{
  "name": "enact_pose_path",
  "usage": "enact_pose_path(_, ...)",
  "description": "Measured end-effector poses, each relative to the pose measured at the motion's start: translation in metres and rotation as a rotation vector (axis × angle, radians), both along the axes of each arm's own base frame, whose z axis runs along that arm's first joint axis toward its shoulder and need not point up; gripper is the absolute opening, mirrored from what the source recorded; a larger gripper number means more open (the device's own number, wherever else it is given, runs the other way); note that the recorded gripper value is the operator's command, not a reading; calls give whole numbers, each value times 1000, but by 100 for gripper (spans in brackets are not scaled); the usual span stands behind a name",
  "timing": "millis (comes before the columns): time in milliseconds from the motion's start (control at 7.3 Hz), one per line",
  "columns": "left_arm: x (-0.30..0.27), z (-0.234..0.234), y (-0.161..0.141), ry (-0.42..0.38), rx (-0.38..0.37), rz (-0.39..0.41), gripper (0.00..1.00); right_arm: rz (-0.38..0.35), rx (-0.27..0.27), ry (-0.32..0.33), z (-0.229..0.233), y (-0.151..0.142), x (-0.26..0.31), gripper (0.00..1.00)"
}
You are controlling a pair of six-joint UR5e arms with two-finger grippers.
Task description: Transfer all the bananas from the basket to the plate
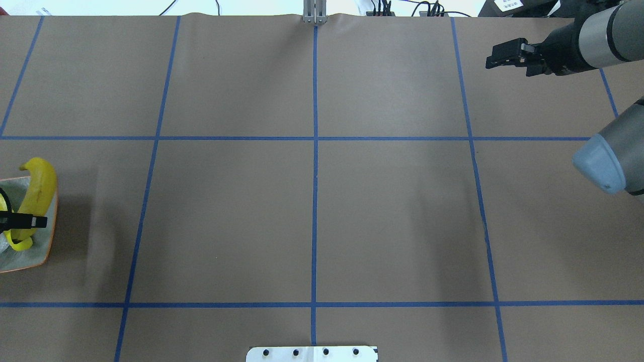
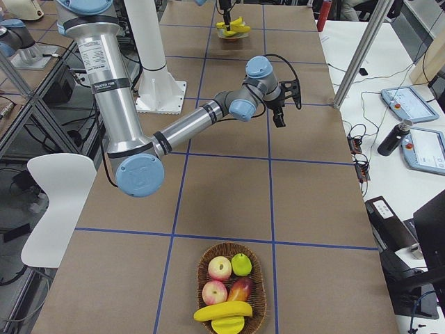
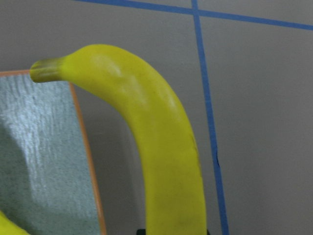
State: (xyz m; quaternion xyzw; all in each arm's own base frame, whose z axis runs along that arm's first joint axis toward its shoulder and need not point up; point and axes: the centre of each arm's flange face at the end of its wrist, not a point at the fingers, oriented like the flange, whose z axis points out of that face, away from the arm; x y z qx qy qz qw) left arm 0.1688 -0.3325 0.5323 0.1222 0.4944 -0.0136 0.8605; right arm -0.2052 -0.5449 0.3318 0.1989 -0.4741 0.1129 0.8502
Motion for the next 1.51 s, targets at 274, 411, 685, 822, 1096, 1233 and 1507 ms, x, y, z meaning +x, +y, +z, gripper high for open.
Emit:
enact_pose_path(274, -19, 21, -13, -131, 17, -3, 41, 0, -1, 1, 2, 1, 1, 100)
enact_pose_path(411, -20, 25, -15, -162, 17, -1, 74, 0, -3, 2, 4, 1, 1, 100)
enact_pose_path(685, -15, 24, -14, -167, 19, 20, 100, 0, -5, 4, 7, 2, 1, 100)
enact_pose_path(822, -13, 23, -14, -164, 23, 27, 100, 0, -7, 5, 8, 2, 1, 100)
enact_pose_path(1096, -11, 16, -14, -147, 31, 38, 100, 3, -5, 8, 8, 1, 5, 100)
enact_pose_path(1233, -11, 7, -13, -111, 30, 63, 100, 0, -1, 15, 11, -1, 11, 100)
enact_pose_path(1507, -19, -19, -20, -35, 41, 80, 100, -40, 12, 67, 45, -1, 45, 100)
